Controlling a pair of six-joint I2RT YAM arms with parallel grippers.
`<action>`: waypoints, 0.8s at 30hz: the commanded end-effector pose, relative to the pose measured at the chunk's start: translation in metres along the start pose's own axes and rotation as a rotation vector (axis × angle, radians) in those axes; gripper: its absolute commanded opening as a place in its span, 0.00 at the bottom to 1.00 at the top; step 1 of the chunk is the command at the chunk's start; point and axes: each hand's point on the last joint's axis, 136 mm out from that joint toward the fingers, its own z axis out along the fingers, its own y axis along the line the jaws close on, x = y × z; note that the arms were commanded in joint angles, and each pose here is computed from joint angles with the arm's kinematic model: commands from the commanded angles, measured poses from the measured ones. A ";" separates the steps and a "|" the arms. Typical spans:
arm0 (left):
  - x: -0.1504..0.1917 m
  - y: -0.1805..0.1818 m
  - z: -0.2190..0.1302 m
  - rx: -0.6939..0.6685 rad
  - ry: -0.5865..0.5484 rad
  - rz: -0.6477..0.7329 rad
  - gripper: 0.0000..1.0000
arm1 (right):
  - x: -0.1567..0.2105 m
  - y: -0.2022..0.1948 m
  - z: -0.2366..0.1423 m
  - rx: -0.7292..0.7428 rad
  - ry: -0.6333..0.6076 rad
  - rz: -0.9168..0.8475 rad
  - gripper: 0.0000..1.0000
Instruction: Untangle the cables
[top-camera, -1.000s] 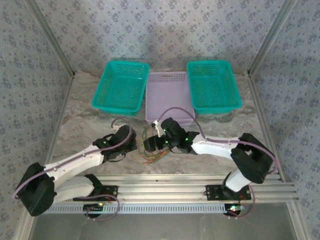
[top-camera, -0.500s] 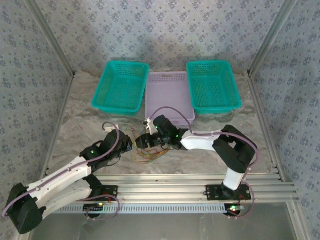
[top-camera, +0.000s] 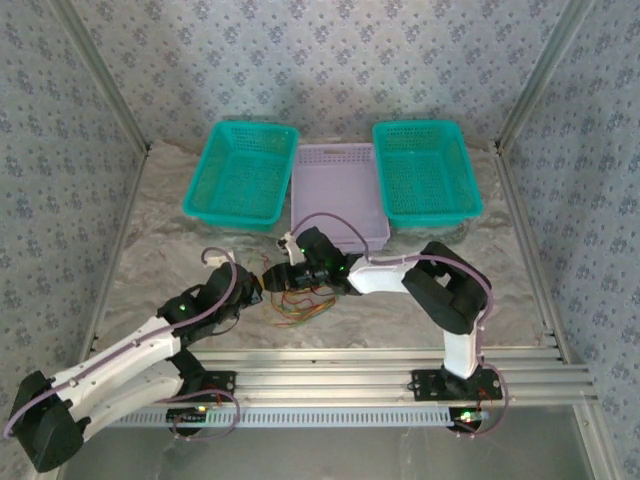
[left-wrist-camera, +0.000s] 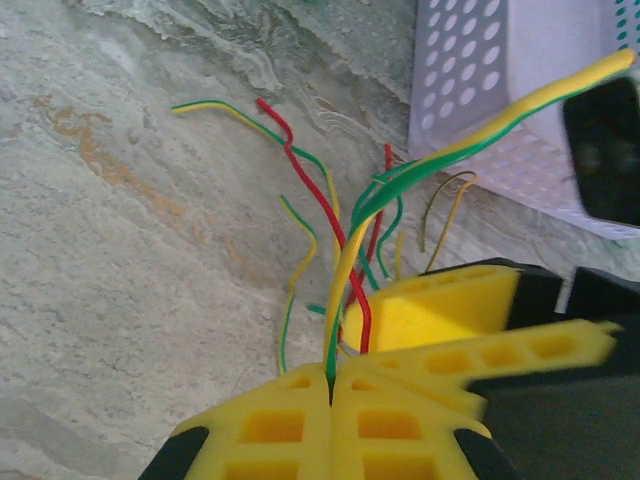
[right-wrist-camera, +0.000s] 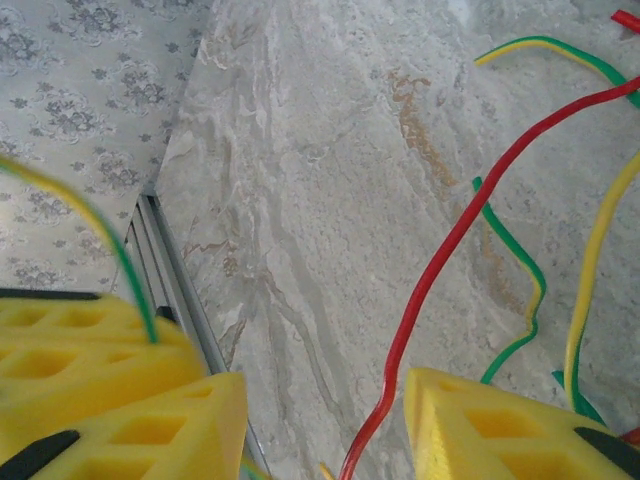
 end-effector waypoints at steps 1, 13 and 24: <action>-0.007 -0.019 -0.007 0.073 -0.018 -0.011 0.00 | -0.003 0.000 0.011 -0.015 0.008 0.024 0.45; -0.012 -0.015 -0.013 0.060 -0.043 -0.005 0.00 | -0.040 -0.005 -0.046 0.084 -0.102 -0.034 0.00; -0.026 -0.023 -0.021 0.055 -0.082 0.022 0.00 | -0.070 0.050 -0.136 0.163 -0.214 -0.278 0.00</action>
